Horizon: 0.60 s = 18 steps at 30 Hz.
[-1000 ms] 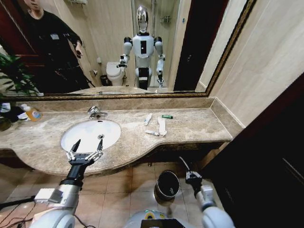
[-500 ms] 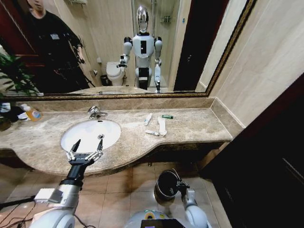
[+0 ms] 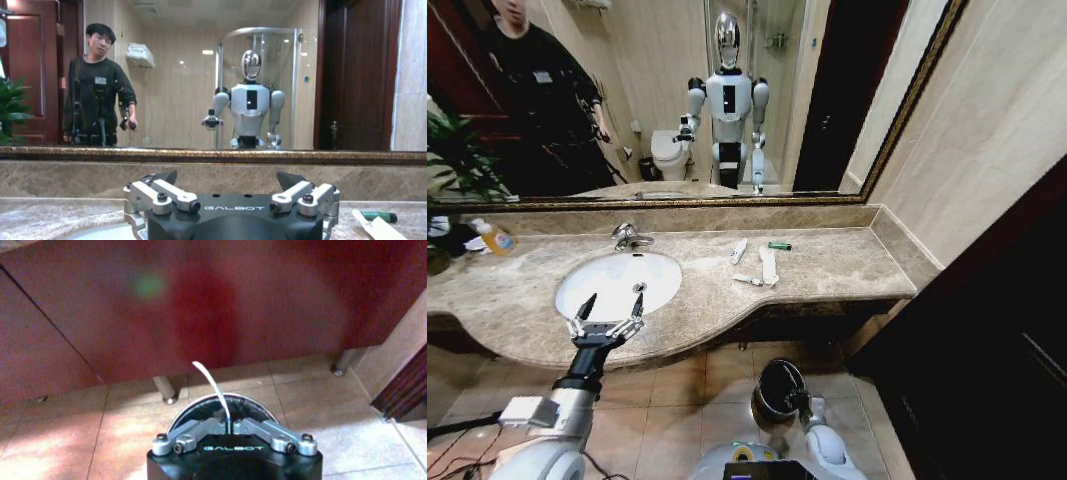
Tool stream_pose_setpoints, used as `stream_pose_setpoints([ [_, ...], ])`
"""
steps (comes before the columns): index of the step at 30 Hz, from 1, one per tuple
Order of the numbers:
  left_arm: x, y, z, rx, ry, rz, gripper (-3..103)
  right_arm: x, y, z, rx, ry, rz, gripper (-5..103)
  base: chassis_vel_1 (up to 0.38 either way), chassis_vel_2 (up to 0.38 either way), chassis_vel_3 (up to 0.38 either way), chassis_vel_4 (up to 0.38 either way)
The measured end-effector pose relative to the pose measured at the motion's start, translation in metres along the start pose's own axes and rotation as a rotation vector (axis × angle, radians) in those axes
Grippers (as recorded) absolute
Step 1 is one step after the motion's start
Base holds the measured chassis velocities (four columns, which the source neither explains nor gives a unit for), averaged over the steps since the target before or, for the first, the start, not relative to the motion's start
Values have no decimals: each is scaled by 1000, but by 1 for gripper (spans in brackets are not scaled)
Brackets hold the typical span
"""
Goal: Pick up the trash from the sink and place it in the trash bin.
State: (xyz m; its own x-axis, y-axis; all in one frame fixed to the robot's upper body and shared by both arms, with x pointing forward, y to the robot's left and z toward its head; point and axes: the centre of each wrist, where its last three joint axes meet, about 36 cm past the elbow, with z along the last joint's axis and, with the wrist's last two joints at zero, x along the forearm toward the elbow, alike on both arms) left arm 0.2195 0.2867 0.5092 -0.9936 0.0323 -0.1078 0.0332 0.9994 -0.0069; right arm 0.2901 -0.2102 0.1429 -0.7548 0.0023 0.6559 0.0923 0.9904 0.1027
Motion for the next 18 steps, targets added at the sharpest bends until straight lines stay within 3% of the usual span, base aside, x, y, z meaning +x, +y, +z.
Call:
stream_pose_setpoints([
  [18, 0, 0, 0, 0, 0, 0, 100, -11, 15, -6, -24, -13, -17, 0, 0, 0, 0, 0],
])
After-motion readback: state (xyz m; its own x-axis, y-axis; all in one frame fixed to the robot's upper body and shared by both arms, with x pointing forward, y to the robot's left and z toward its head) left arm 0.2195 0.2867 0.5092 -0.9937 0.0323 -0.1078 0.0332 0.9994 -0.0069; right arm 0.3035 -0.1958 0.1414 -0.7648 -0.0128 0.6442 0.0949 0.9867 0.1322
